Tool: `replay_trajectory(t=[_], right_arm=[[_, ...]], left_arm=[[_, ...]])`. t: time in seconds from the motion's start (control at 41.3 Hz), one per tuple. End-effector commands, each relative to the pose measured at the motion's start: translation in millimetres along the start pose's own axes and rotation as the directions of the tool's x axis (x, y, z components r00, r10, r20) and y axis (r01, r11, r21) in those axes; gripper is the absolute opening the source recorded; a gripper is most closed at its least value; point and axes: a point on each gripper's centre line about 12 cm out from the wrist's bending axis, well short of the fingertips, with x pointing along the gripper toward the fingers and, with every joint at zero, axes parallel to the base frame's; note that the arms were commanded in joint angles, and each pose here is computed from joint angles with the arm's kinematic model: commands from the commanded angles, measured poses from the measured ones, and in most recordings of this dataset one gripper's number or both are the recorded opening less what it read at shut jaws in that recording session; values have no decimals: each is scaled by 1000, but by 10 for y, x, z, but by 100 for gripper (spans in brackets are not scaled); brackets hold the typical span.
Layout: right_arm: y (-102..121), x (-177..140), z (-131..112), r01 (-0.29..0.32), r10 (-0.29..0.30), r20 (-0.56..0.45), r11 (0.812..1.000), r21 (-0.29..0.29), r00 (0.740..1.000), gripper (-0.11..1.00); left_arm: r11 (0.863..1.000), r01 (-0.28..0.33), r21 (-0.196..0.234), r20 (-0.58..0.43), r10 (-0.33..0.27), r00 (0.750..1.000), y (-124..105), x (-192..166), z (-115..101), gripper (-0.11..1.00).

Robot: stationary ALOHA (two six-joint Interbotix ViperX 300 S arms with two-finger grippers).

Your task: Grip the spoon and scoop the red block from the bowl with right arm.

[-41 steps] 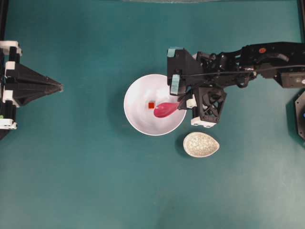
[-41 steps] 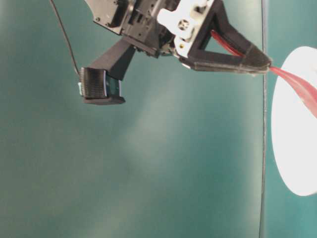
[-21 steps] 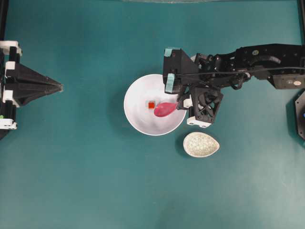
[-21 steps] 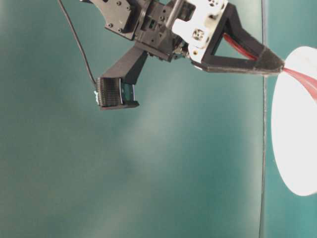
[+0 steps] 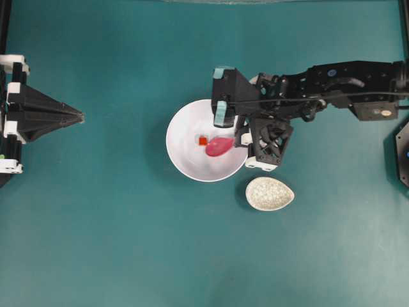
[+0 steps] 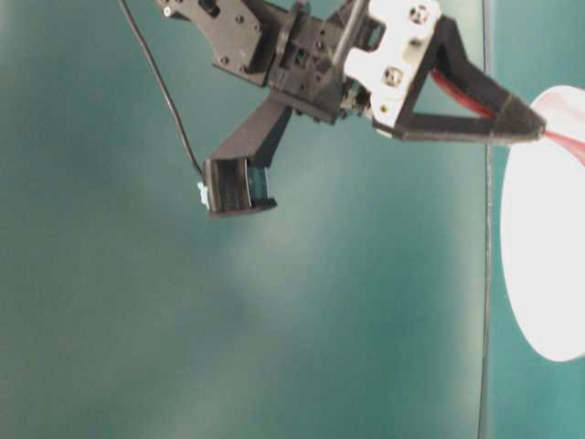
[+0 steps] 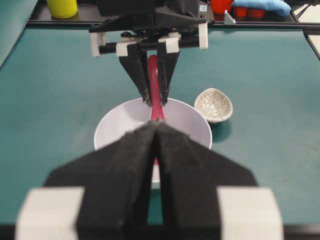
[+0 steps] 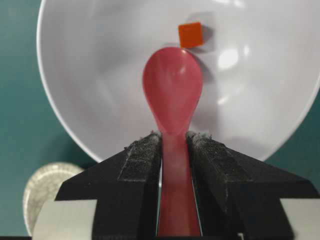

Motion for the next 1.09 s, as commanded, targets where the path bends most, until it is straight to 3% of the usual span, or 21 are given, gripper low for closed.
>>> replay_trajectory(t=[0.0, 0.46, 0.799, 1.065], right_arm=[[-5, -73, 147, 7, -7, 45, 1000, -10, 999, 25], [-120, -54, 361, 38, -37, 100, 999, -11, 994, 25], [-118, -66, 412, 25, -37, 118, 994, 107, 992, 25], [-84, -70, 449, 21, -36, 144, 995, 100, 989, 25]], left_arm=[[1000, -3, 3, 14, 3, 1000, 7, 13, 44, 0], [1000, -3, 4, 17, 3, 1000, 7, 8, 50, 0], [1000, -3, 4, 17, 3, 1000, 7, 8, 50, 0], [1000, -3, 4, 15, 3, 1000, 7, 10, 47, 0]])
